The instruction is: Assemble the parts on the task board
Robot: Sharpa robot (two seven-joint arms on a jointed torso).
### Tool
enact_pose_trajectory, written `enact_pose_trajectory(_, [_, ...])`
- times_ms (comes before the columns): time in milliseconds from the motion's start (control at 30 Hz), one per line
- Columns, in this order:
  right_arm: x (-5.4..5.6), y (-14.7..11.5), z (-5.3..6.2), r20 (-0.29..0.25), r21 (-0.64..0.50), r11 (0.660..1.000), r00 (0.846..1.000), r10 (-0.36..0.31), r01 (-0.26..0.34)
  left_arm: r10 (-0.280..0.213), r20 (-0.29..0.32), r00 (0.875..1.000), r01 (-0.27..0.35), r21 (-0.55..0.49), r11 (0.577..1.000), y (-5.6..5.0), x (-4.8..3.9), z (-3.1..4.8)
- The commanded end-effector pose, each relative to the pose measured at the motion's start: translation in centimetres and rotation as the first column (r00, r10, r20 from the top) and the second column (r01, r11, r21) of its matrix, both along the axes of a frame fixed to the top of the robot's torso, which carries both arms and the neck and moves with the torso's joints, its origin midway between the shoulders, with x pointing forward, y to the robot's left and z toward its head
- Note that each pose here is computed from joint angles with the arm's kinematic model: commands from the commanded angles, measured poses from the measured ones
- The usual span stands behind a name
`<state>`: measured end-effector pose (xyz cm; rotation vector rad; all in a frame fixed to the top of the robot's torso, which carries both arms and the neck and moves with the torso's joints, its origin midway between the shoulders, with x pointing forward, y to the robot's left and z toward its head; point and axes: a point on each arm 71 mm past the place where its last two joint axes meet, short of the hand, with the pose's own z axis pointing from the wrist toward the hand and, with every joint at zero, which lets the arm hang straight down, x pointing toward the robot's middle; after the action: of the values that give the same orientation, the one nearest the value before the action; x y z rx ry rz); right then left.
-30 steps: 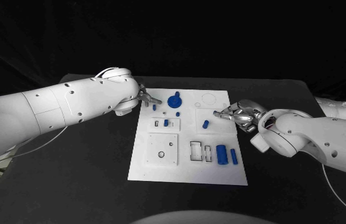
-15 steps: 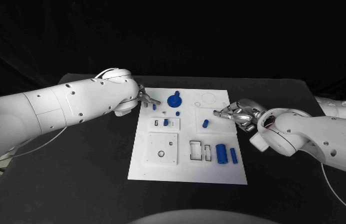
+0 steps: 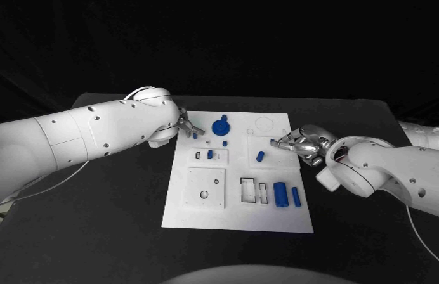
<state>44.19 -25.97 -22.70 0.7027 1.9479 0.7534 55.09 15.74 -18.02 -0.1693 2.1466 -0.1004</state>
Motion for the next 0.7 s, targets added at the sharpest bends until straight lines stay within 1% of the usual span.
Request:
enact_pose_trajectory(33, [-0.07, 0.18, 0.00, 0.004, -0.002, 1.000, 1.000, 0.015, -0.015, -0.016, -0.025, 1.000, 0.016, 0.013, 1.000, -0.18, -0.08, -0.15])
enact_pose_trajectory(233, [-0.08, 0.17, 0.00, 0.004, -0.002, 1.000, 1.000, 0.014, -0.014, -0.016, -0.028, 0.999, 0.016, 0.016, 1.000, -0.18, -0.05, -0.17])
enact_pose_trajectory(700, [-0.01, 0.19, -0.04, 0.002, -0.004, 1.000, 1.000, 0.014, -0.014, -0.026, -0.024, 0.999, 0.027, 0.009, 1.000, -0.58, -0.05, -0.18])
